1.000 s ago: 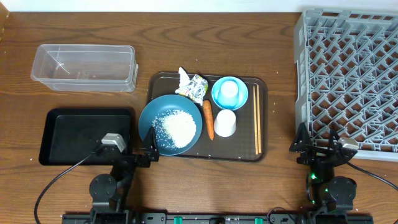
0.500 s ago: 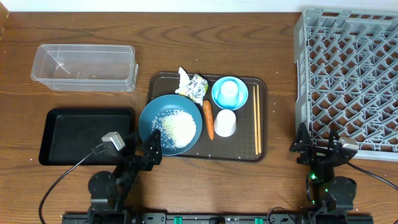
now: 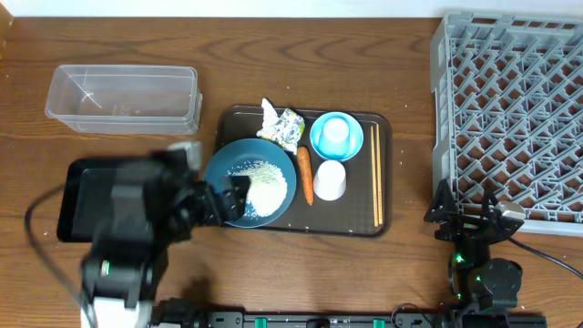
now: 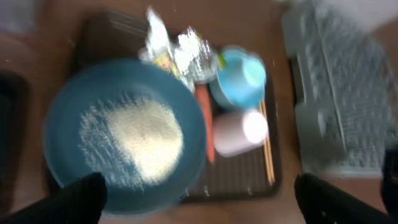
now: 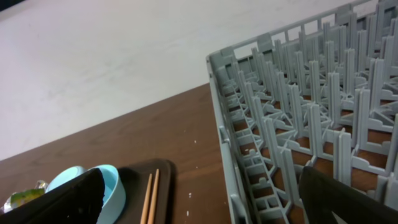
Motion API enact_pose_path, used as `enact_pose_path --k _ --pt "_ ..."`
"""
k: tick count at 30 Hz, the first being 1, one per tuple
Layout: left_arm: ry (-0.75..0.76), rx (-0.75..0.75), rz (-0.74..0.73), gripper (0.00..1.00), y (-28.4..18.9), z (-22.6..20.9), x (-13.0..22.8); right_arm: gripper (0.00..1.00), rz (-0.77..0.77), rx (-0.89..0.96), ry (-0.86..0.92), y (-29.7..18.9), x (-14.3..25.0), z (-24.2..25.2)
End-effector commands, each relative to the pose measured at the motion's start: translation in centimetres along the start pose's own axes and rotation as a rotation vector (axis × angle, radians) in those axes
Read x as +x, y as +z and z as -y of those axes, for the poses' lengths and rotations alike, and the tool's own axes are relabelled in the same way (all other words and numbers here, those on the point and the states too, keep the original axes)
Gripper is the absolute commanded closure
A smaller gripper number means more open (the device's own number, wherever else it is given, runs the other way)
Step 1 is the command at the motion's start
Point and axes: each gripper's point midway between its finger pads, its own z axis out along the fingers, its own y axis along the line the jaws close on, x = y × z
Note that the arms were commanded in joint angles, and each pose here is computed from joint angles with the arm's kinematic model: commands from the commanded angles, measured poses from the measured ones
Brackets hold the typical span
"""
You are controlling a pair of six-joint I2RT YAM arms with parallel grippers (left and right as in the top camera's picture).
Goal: Sort waste into correct bins and load items into the dishwasher rack
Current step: 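Reach the left gripper to the rim of the blue rice plate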
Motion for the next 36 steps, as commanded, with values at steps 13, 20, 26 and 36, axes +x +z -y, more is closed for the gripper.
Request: enact_pose_path --k 13,20,26,36 --pt "0.232 -0.111 -0.274 0.01 6.4 2.5 2.6 0.01 0.002 -0.002 0.005 0.0 0.0 -0.1" --pt "0.396 -0.245 -0.288 0.01 8.9 2.7 4.1 0.01 0.002 -0.002 0.005 0.0 0.0 -0.1" --pt "0.419 -0.214 -0.335 0.01 11.0 3.6 5.5 0.01 0.002 -0.002 0.005 0.0 0.0 -0.1" --pt "0.451 -0.287 -0.444 0.01 14.1 1.6 7.7 0.01 0.002 -0.002 0.005 0.0 0.0 -0.1"
